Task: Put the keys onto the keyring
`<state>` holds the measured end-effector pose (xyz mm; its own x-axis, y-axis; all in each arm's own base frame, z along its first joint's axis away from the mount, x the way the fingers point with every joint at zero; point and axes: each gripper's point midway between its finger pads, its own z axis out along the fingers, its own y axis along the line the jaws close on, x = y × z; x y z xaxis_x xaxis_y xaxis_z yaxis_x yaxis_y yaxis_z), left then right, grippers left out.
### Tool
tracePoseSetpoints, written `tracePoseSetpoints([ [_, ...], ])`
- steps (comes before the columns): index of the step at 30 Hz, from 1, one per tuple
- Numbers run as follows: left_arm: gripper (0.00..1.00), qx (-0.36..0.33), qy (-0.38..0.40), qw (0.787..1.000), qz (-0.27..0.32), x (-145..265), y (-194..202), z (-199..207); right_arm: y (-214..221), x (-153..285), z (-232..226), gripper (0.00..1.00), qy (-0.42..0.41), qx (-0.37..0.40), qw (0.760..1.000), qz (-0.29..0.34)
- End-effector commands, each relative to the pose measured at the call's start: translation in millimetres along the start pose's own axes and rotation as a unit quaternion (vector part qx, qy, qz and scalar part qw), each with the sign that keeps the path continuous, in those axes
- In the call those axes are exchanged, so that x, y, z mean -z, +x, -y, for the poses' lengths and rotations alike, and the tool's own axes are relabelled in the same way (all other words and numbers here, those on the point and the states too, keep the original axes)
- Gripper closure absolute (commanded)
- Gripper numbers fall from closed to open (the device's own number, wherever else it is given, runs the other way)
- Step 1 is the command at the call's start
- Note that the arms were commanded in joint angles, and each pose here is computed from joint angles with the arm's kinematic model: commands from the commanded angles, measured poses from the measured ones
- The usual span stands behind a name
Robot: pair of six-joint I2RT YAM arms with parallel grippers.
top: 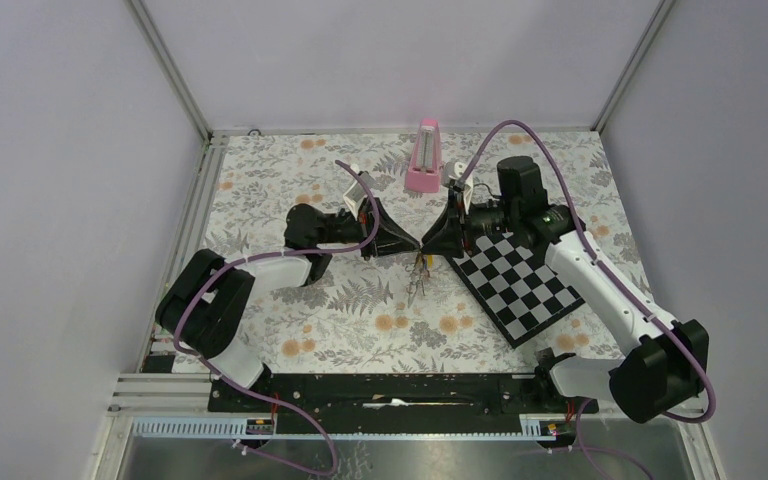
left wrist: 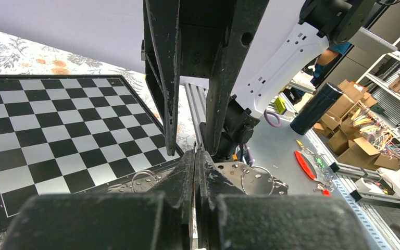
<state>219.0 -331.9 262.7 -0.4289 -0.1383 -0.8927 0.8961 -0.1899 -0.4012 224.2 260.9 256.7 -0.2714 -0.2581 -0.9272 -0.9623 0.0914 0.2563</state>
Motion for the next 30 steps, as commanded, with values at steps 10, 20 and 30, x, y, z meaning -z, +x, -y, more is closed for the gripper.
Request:
tracePoseSetpoints([
  [10,1.0,-0.046,0.009,0.998,0.033,-2.7,-20.7,12.1,0.5,-2.8,-4.1,0.65,-0.022,0.003,1.0,0.011],
  [20,1.0,-0.045,0.009,0.998,0.032,-2.8,-19.4,10.7,-3.6,-4.2,-5.9,0.82,-0.031,-0.003,0.999,0.021],
  [30,1.0,-0.055,0.01,0.998,0.022,-2.6,-15.7,8.8,-2.0,-0.3,-3.3,1.0,-0.013,0.016,1.0,0.008],
])
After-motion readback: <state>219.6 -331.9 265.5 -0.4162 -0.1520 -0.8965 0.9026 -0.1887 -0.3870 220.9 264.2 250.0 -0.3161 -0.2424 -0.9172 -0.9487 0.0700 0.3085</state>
